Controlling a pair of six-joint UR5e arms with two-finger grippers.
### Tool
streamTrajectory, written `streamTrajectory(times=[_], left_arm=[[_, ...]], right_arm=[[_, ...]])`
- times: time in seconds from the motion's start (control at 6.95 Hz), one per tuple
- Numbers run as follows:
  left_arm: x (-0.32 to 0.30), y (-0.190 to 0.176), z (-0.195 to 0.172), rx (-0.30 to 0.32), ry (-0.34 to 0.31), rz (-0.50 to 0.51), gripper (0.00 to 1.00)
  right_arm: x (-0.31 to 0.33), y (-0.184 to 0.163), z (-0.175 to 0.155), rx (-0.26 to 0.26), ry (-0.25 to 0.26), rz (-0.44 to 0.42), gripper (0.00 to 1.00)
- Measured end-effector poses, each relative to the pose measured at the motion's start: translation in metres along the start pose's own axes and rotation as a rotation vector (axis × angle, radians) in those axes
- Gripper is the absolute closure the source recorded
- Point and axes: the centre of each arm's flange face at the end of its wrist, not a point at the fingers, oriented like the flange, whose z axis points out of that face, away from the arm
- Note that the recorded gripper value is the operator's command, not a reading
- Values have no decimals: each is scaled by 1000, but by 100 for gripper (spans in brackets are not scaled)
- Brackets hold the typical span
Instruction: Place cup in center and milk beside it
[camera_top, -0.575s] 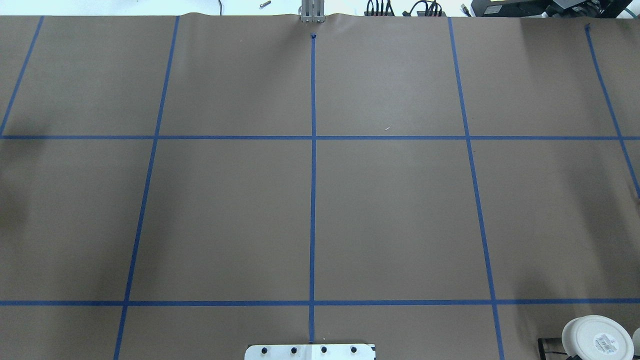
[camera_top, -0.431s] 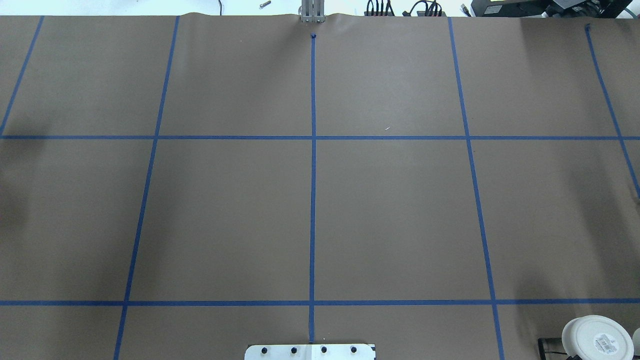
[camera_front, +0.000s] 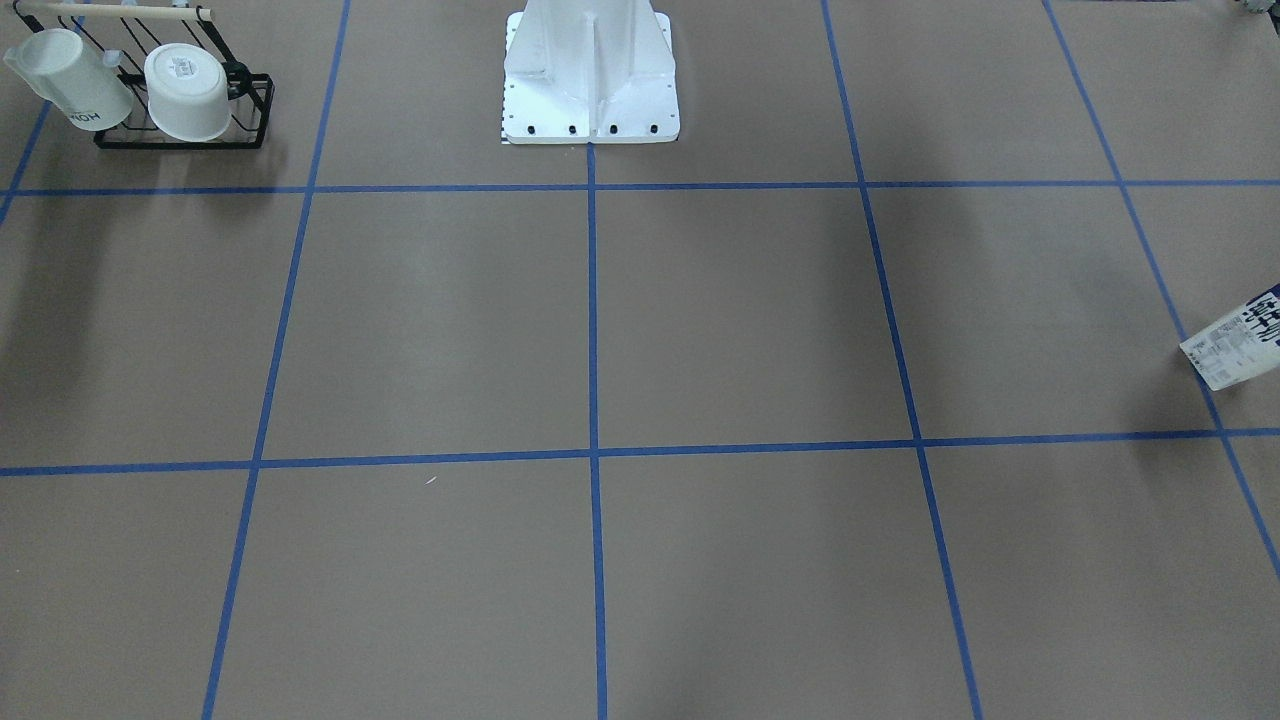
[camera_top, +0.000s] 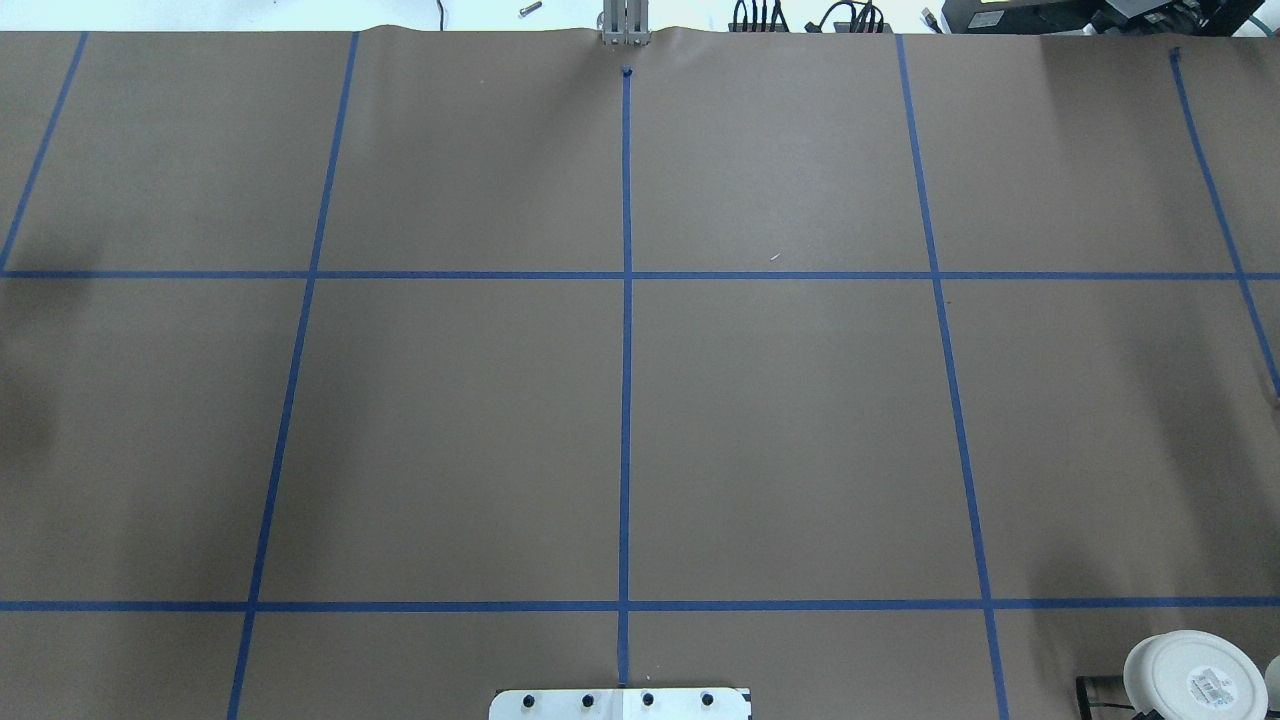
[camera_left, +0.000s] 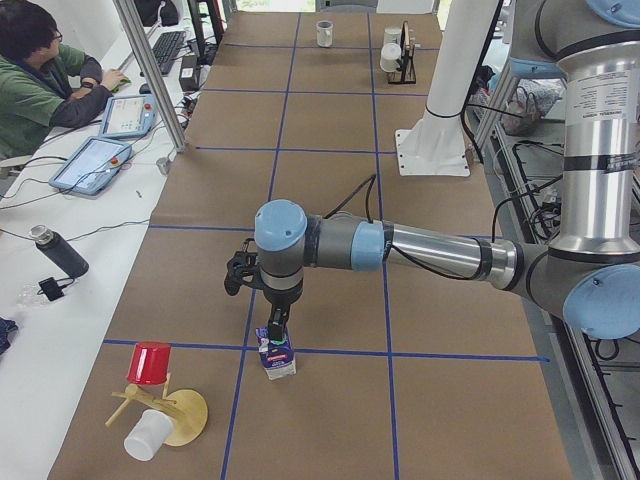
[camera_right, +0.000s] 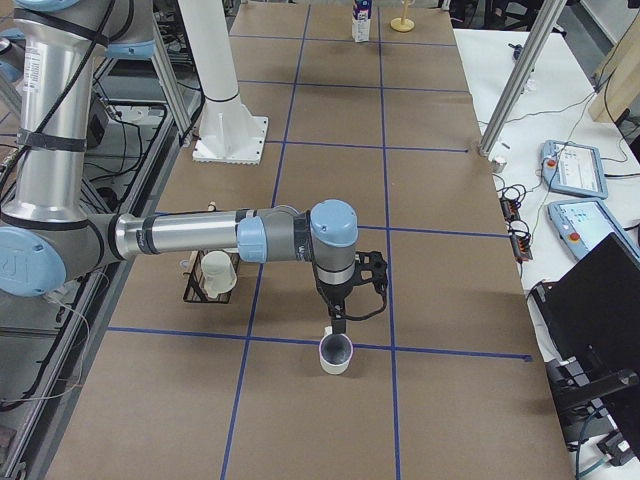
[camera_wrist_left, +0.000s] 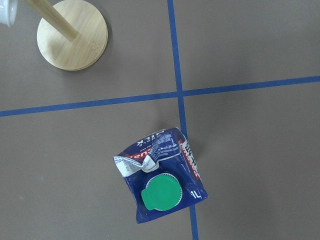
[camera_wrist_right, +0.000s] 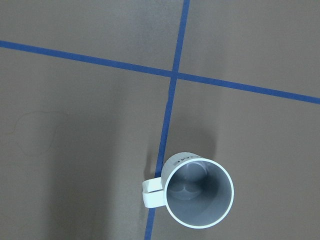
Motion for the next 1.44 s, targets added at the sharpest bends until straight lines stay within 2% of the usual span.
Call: streamTrajectory(times=[0.29,0.58,1.01,1.29,1.44], left_arm=[[9,-8,-11,23,-5,20,2],[22,-23,-25,82,-11,70,2],[33,-50,-37,265,-19,242,2],[34,-50,-38,322,-22,297,1],[34,-49,-37,329,-22,303,1]], right_arm=[[-11,-10,-14,32,6,-22,0],[-26,-22,-34,75,11,-43,0],[-34,-31,-44,101,13,-37,0],[-22,-32,-28,93,13,-38,0],[-6,-33,-4,84,10,-31,0]])
